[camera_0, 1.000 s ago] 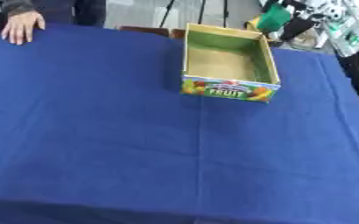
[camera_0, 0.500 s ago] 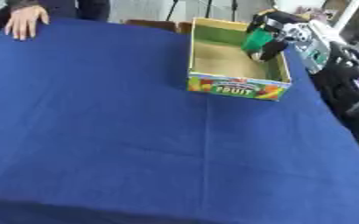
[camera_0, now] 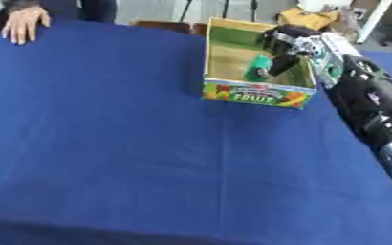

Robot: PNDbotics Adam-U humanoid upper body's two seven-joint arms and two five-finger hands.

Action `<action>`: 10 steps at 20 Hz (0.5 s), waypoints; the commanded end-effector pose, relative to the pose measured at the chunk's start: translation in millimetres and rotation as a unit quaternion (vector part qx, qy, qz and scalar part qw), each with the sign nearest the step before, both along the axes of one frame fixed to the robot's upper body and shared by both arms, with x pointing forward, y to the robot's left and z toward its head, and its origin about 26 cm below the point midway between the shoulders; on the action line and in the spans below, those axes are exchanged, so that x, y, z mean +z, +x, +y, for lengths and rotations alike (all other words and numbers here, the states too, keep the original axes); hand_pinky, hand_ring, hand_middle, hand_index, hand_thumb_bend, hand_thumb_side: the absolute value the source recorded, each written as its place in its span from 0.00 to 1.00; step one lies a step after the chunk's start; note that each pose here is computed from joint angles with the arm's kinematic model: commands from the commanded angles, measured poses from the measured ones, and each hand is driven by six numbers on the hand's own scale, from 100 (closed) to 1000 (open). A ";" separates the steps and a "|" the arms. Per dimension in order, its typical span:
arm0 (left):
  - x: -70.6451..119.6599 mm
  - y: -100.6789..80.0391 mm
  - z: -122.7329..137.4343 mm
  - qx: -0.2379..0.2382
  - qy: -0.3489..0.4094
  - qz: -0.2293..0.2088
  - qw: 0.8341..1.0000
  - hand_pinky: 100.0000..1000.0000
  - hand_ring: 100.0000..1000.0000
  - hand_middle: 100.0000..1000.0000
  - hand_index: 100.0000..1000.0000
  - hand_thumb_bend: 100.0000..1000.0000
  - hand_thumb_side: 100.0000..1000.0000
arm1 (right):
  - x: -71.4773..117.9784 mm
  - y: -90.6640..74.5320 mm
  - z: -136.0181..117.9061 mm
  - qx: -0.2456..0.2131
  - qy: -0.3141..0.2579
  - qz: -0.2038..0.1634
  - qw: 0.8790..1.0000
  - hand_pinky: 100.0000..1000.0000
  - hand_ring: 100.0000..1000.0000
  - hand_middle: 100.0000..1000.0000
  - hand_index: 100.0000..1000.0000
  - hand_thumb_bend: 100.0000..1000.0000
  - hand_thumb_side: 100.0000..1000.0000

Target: Pick up objects on the table and place them in the box.

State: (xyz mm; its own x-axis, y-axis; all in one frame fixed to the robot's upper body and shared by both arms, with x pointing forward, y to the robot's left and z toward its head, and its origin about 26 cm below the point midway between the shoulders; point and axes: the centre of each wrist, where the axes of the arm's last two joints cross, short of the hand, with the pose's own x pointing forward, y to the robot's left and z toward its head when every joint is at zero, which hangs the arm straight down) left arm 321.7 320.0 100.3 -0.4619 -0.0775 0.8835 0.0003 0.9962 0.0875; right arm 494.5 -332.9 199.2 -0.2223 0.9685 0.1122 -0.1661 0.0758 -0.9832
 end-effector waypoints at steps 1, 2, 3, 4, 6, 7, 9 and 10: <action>8.5 0.2 1.6 -0.001 0.005 -0.014 1.000 0.61 0.82 0.68 0.75 0.63 0.65 | 27.2 -3.0 -3.4 0.017 0.002 -0.047 0.999 0.59 0.72 0.81 0.90 0.55 0.41; 8.4 0.1 1.9 0.000 0.005 -0.014 1.000 0.61 0.82 0.68 0.75 0.63 0.65 | 29.7 -4.0 -2.9 0.022 0.003 -0.055 0.998 0.59 0.72 0.81 0.90 0.56 0.42; 8.3 0.0 2.2 0.001 0.005 -0.014 1.000 0.61 0.82 0.68 0.75 0.63 0.65 | 33.4 -5.2 -2.3 0.027 0.005 -0.066 0.997 0.59 0.72 0.81 0.90 0.57 0.43; 8.2 -0.1 2.5 0.002 0.005 -0.014 1.000 0.61 0.82 0.68 0.75 0.63 0.65 | 36.8 -6.8 -1.8 0.032 0.006 -0.077 0.996 0.59 0.72 0.81 0.90 0.57 0.43; 7.7 -0.3 3.0 0.003 0.004 -0.013 1.000 0.61 0.82 0.68 0.75 0.63 0.65 | 45.7 -11.4 -1.4 0.043 0.013 -0.107 0.993 0.59 0.71 0.81 0.91 0.53 0.44; 7.4 -0.6 3.6 0.005 0.004 -0.013 1.000 0.61 0.82 0.68 0.75 0.63 0.65 | 51.0 -14.6 -2.1 0.049 0.018 -0.123 0.991 0.58 0.71 0.80 0.90 0.51 0.43; 6.5 -1.4 5.0 0.008 0.004 -0.012 1.000 0.61 0.82 0.68 0.75 0.63 0.65 | 61.5 -21.9 -4.1 0.060 0.026 -0.151 0.986 0.56 0.68 0.77 0.90 0.46 0.41; 5.8 -2.0 5.9 0.010 0.005 -0.011 1.000 0.61 0.82 0.68 0.75 0.63 0.65 | 67.2 -26.6 -5.9 0.065 0.032 -0.165 0.984 0.55 0.67 0.77 0.89 0.44 0.41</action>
